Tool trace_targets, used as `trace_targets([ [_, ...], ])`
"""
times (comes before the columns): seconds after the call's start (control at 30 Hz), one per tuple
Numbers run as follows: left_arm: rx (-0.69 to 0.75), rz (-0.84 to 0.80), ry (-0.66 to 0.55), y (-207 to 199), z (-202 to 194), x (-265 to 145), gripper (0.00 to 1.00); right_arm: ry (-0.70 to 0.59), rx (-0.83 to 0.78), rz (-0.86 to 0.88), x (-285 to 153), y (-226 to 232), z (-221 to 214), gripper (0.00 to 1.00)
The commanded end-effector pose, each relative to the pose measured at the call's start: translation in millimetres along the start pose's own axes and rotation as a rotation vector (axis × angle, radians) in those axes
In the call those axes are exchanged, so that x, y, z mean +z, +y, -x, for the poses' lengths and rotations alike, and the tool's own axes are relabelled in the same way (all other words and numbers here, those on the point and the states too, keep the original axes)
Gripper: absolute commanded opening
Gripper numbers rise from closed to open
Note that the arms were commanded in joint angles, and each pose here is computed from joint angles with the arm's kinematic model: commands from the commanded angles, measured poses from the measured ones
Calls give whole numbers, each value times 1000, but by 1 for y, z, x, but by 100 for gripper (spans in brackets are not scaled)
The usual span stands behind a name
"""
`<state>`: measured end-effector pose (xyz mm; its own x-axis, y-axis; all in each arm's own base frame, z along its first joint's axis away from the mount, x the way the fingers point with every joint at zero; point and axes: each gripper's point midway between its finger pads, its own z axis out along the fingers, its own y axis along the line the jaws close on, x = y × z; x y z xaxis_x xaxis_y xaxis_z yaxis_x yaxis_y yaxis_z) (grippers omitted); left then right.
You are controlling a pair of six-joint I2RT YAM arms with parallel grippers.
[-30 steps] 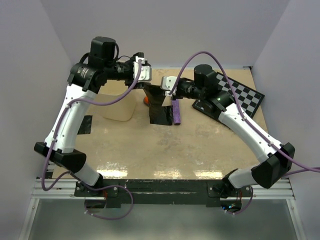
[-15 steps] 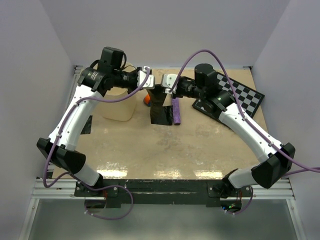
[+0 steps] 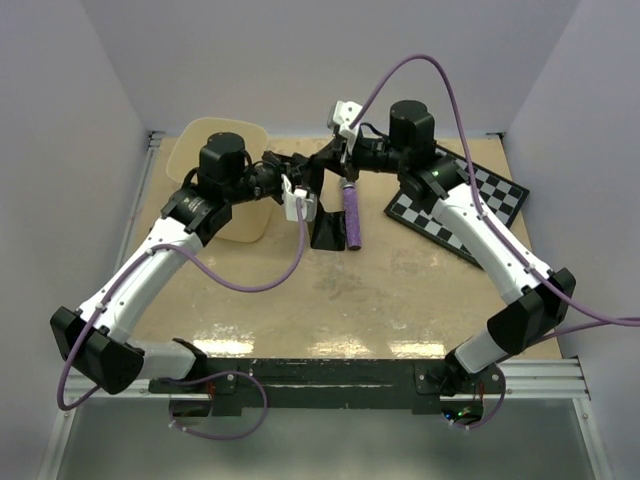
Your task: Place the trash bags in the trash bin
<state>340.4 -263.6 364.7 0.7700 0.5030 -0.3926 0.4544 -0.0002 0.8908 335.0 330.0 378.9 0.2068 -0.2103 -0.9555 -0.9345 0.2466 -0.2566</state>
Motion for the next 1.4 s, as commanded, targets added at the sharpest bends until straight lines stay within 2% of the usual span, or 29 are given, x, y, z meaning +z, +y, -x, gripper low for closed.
trace_targets([
  [0.0,254,132,-43,39,20,10,0,-122,8,221,-8,36,50,0],
  [0.03,258,116,-25,35,14,13,0,-157,-18,232,-13,37,62,0],
  [0.1,279,112,-46,33,20,9,0,-169,-16,131,-16,18,67,0],
  [0.17,291,171,-102,39,37,0,0,-110,1,3,-11,-5,47,0],
  [0.23,342,256,-125,54,49,-8,0,-13,10,-53,-5,-15,12,0],
  [0.33,365,298,-88,69,45,-7,0,19,-20,-1,-2,1,0,0],
  [0.43,353,299,-45,71,30,3,0,9,-70,53,0,17,12,0],
  [0.57,330,236,-34,53,20,14,0,-84,-83,100,-8,23,48,0],
  [0.67,346,198,-58,41,27,9,0,-89,-81,-30,-10,-3,54,0],
  [0.8,377,185,-66,42,37,-3,0,31,-40,-229,-13,-43,7,0],
  [0.87,387,189,-65,45,38,-5,0,63,-36,-228,-13,-45,-5,0],
  [0.97,400,209,-42,51,34,-2,0,44,-31,-169,-9,-30,1,0],
  [1.07,383,199,23,48,13,8,0,-35,-138,85,-12,18,31,0],
  [1.13,367,162,57,36,-1,16,0,-115,-153,145,-21,32,58,0],
  [1.2,361,91,84,13,-14,21,0,-166,-135,119,-29,24,76,0],
  [1.27,367,106,70,8,-9,15,0,-150,-120,55,-30,7,73,0],
  [1.37,408,227,16,29,14,-1,0,-21,-120,-40,-23,-13,27,0],
])
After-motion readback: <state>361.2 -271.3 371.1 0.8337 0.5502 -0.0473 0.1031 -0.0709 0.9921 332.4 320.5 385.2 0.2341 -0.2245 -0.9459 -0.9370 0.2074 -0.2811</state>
